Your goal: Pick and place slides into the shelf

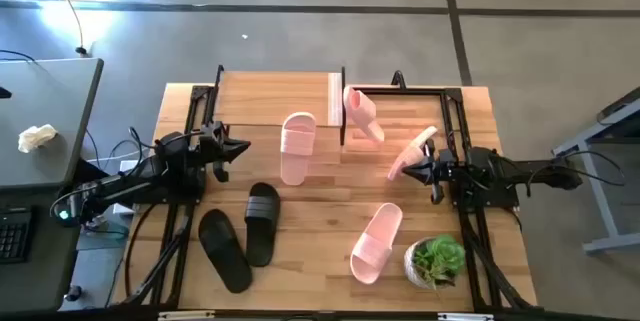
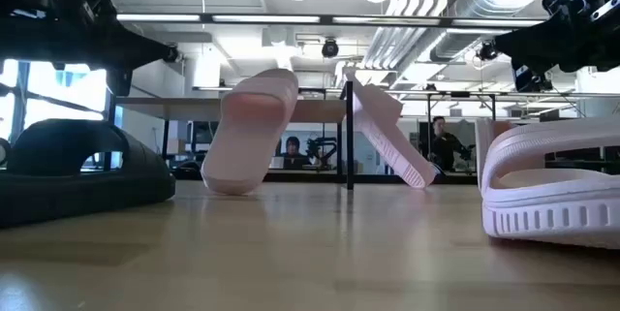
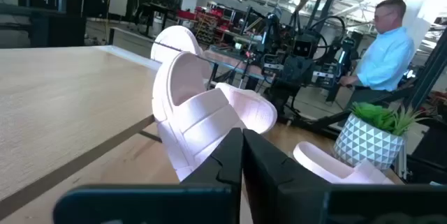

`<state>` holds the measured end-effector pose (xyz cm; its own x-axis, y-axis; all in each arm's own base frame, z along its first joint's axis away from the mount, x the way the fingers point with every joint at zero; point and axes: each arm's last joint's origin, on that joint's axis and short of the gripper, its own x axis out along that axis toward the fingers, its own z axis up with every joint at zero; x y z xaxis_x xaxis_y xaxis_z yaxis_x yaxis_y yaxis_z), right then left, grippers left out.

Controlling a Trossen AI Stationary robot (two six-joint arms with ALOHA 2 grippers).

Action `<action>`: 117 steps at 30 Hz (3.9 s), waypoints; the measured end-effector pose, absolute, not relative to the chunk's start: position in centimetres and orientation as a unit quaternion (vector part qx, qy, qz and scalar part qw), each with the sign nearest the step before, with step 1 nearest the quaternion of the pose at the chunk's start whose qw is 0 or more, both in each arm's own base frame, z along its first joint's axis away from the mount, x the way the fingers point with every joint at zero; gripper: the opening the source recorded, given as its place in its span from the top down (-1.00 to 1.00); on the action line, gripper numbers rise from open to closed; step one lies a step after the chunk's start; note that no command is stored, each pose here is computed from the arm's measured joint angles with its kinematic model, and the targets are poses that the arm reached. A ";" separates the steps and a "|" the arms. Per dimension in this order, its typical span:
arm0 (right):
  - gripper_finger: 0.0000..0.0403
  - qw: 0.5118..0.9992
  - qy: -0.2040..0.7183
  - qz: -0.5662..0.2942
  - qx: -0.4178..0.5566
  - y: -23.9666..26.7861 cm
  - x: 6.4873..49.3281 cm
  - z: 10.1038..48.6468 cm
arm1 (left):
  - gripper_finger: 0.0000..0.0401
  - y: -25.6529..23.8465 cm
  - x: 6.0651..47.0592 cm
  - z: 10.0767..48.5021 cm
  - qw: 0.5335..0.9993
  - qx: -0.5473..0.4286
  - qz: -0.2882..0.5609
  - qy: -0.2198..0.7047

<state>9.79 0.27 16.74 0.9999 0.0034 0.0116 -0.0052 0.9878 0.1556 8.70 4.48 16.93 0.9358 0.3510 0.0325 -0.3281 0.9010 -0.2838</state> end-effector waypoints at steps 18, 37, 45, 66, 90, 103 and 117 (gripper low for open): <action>1.00 0.997 -0.006 0.002 0.078 0.3 9.8 16.7 | 1.00 4.5 8.7 16.9 0.974 -0.138 0.174 -0.041; 1.00 0.997 -0.006 0.002 0.078 0.3 9.8 16.7 | 1.00 4.5 8.7 16.9 0.974 -0.138 0.174 -0.041; 1.00 0.997 -0.006 0.002 0.078 0.3 9.8 16.7 | 1.00 4.5 8.7 16.9 0.974 -0.138 0.174 -0.041; 1.00 0.997 -0.005 0.002 0.078 0.3 9.8 16.7 | 1.00 4.5 8.7 16.9 0.974 -0.138 0.174 -0.041; 1.00 0.997 -0.006 0.002 0.078 0.3 9.8 16.7 | 1.00 4.5 8.7 16.9 0.974 -0.138 0.174 -0.042; 1.00 0.933 -0.097 0.025 0.347 0.2 9.6 18.5 | 1.00 4.4 8.7 17.2 0.961 -0.222 0.153 -0.068; 0.97 0.824 -0.212 -0.066 0.522 -1.7 9.3 20.1 | 1.00 4.5 8.4 19.1 0.859 -0.453 0.116 -0.210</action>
